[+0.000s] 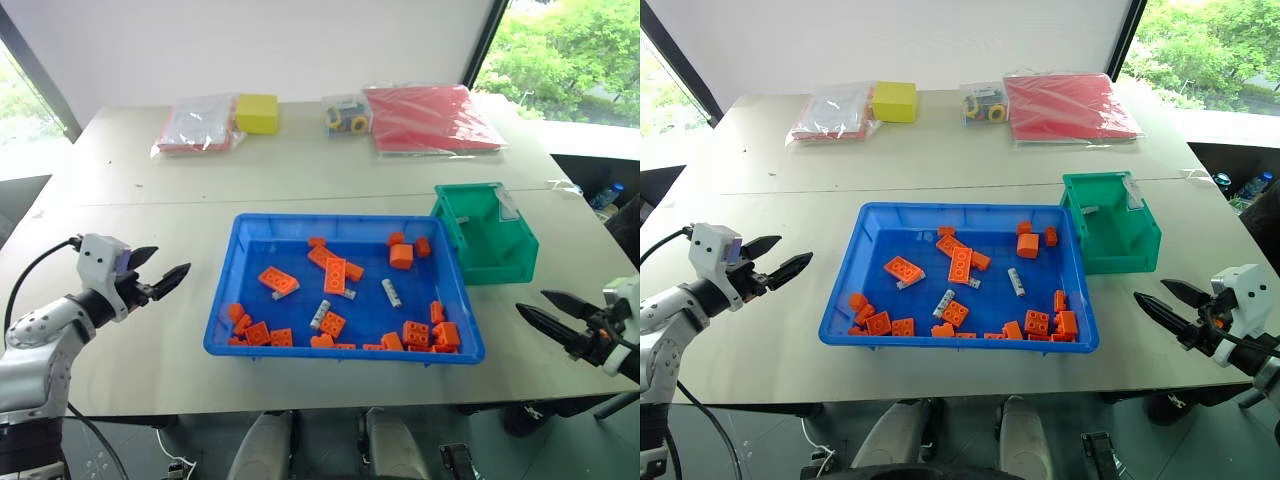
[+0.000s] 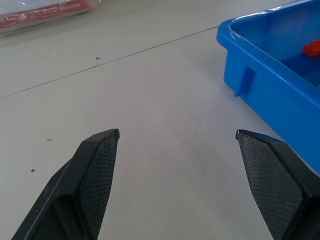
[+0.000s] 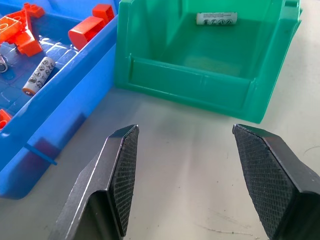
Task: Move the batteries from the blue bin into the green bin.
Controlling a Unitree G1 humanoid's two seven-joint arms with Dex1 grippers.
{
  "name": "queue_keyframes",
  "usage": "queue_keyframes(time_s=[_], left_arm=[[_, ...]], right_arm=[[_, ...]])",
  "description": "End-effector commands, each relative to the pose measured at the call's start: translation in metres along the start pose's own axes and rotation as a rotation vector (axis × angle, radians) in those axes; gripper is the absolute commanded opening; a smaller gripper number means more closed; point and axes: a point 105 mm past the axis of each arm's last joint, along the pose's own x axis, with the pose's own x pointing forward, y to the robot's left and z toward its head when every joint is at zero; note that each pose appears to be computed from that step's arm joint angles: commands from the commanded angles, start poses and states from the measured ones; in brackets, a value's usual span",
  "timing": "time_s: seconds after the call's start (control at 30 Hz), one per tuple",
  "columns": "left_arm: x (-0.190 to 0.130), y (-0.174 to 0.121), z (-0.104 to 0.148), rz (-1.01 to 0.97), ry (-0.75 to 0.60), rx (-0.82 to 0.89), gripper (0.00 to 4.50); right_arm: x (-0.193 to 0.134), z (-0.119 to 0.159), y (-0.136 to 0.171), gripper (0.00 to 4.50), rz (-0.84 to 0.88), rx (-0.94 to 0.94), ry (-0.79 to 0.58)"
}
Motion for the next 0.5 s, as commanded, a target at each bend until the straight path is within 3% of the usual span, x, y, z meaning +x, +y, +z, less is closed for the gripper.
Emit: queue_keyframes(time_s=[0.03,0.5], left_arm=[[-0.0023,0.0020,0.0173,-0.001,-0.051,0.037,3.91],[0.0016,-0.0027,0.0222,-0.041,-0.061,0.008,3.91]], right_arm=[[-0.0004,0.0093,-0.0007,3.06,-0.005,-0.037,-0.024],[-0.0021,0.0135,-0.0017,3.06,-0.036,-0.060,-0.031]])
